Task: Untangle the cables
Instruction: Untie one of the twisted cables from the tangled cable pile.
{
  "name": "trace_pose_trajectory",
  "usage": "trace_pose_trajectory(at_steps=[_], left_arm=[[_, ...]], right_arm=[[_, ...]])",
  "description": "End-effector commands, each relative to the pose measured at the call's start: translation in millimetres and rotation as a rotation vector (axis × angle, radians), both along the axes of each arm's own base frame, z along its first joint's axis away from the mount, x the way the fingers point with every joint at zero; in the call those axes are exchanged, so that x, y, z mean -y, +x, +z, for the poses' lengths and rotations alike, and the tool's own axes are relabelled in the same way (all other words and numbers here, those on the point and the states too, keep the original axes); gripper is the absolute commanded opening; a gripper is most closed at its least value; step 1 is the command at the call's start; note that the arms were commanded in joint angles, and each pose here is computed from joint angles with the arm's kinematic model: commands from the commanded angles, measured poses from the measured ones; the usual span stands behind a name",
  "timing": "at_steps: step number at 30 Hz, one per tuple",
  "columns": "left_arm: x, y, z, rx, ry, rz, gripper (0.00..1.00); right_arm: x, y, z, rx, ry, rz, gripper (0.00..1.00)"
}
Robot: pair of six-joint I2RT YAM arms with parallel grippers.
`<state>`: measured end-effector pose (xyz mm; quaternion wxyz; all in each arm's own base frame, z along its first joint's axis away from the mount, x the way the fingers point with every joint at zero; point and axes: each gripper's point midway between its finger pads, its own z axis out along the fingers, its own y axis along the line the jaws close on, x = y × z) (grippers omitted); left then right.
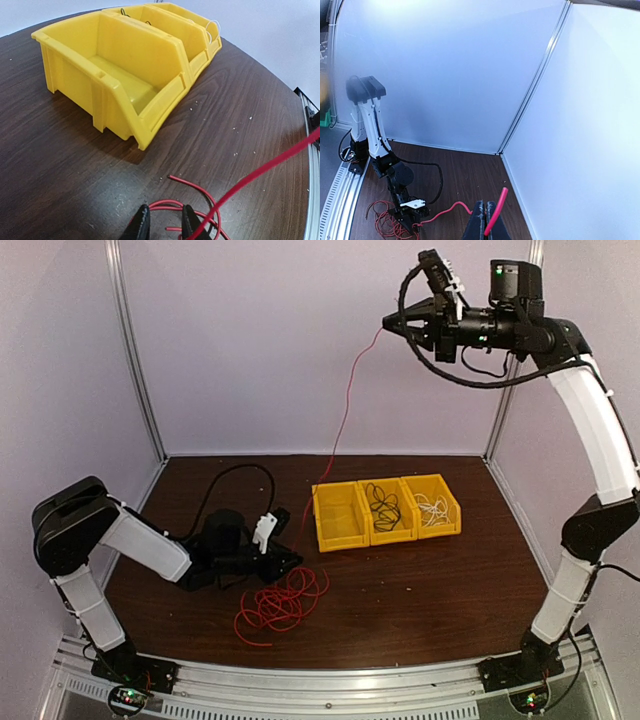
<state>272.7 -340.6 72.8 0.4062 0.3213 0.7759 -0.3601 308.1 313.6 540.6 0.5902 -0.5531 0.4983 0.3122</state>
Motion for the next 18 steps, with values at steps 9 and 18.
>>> trace_pose_trajectory(at_steps=[9, 18], left_arm=[[-17, 18, -14, 0.004, 0.155, 0.12, 0.22], [-48, 18, -16, 0.023, 0.253, 0.214, 0.19]], right_arm=[[117, -69, 136, 0.12, 0.305, 0.025, 0.0], [163, -85, 149, 0.15, 0.342, -0.042, 0.0]])
